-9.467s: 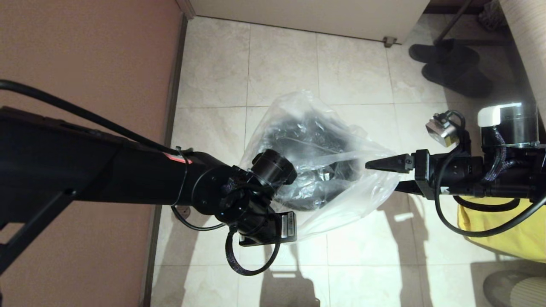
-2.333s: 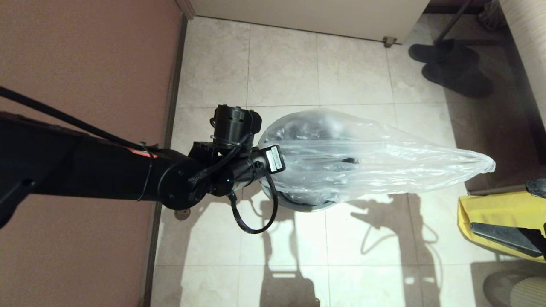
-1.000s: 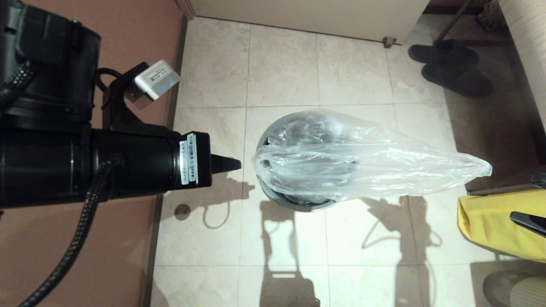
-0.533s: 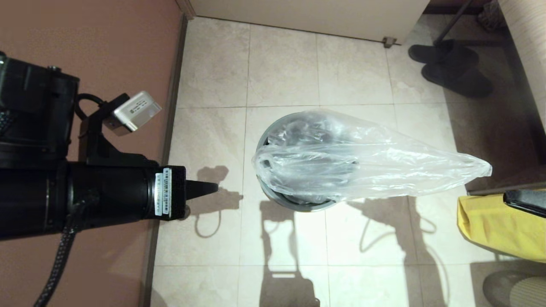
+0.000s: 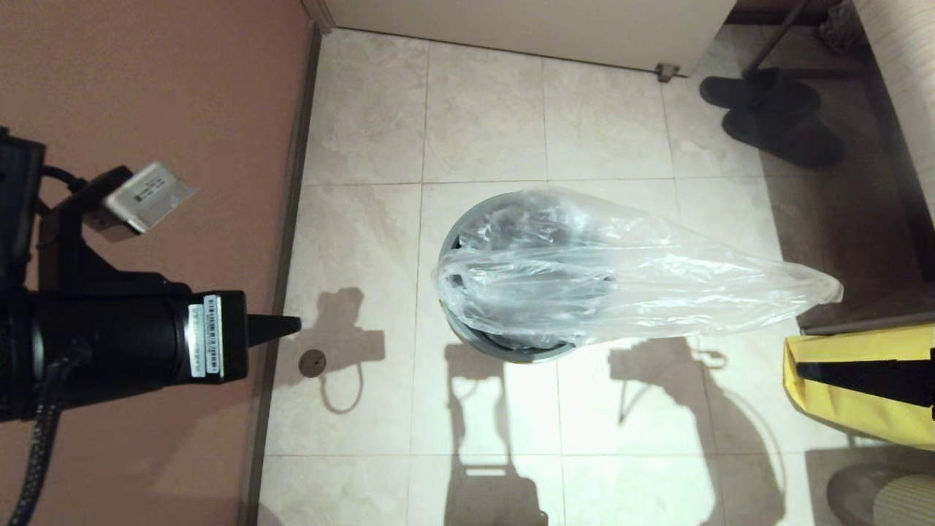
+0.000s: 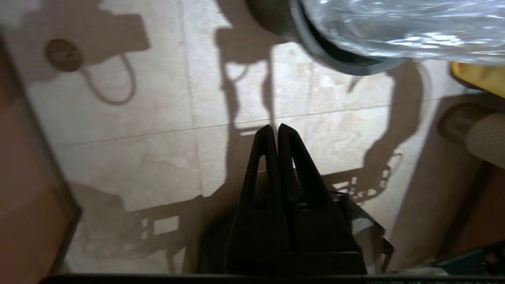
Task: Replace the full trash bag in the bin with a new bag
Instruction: Put the new garbage bag on the trash can
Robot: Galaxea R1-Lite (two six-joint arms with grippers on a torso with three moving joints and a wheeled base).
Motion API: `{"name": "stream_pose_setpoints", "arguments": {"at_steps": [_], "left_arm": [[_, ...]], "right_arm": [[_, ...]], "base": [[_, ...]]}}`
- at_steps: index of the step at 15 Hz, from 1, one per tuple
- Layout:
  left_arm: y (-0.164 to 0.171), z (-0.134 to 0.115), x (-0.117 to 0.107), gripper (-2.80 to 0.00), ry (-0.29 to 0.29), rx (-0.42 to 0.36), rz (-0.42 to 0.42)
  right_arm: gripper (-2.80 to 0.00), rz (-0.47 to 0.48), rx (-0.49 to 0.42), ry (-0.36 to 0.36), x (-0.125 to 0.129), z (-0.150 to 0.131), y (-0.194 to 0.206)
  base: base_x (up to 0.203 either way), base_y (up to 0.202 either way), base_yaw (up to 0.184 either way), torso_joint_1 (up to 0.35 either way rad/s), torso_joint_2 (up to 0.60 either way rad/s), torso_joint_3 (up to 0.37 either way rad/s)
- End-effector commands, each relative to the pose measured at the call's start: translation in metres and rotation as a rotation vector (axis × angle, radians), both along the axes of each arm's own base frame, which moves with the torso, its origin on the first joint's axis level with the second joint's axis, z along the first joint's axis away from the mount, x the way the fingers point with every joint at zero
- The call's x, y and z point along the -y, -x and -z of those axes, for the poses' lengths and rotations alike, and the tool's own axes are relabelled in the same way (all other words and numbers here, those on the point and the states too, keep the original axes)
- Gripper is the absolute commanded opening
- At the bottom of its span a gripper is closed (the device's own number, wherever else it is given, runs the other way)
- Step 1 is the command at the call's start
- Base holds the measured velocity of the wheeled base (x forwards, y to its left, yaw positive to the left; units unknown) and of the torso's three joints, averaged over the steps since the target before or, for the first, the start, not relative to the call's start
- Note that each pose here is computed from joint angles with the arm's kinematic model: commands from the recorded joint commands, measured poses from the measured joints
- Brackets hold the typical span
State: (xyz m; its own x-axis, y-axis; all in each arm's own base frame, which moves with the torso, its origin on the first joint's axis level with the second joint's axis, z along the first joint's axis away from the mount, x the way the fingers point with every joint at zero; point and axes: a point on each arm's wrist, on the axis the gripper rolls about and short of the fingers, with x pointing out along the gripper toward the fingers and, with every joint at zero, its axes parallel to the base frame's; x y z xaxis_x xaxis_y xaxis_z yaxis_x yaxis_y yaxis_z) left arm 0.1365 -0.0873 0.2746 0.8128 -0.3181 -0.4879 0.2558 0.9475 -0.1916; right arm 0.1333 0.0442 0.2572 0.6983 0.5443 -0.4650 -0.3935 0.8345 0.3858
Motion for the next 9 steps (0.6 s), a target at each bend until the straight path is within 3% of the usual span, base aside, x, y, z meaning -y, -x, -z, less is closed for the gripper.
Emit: {"name": "stream_pose_setpoints", "arguments": {"at_steps": [1, 4, 6, 7, 9], "left_arm": [[0.005, -0.001, -0.009, -2.80, -0.025, 0.010, -0.071], [0.007, 0.001, -0.015, -2.80, -0.043, 0.003, -0.141], [0.001, 0.005, -0.012, -2.80, -0.024, -0.023, -0.194], [-0.005, 0.009, -0.008, -2.80, -0.008, -0.052, -0.214], [-0.020, 0.019, 0.001, -2.80, 0.016, -0.114, -0.246]], "right_arm": [[-2.80, 0.155, -0.039, 0.134, 0.005, 0.003, 0.016], [-2.80, 0.241, -0.069, 0.190, 0.018, 0.005, 0.050], [-2.80, 0.353, -0.125, 0.214, 0.020, 0.013, 0.049], [-2.80, 0.365, -0.146, 0.220, 0.019, 0.017, 0.046], [-2.80, 0.394, -0.192, 0.175, 0.016, 0.019, 0.037]], "base": [[0.000, 0.000, 0.000, 0.000, 0.00, 0.000], [0.000, 0.000, 0.000, 0.000, 0.00, 0.000], [0.000, 0.000, 0.000, 0.000, 0.00, 0.000], [0.000, 0.000, 0.000, 0.000, 0.00, 0.000], [0.000, 0.000, 0.000, 0.000, 0.00, 0.000]]}}
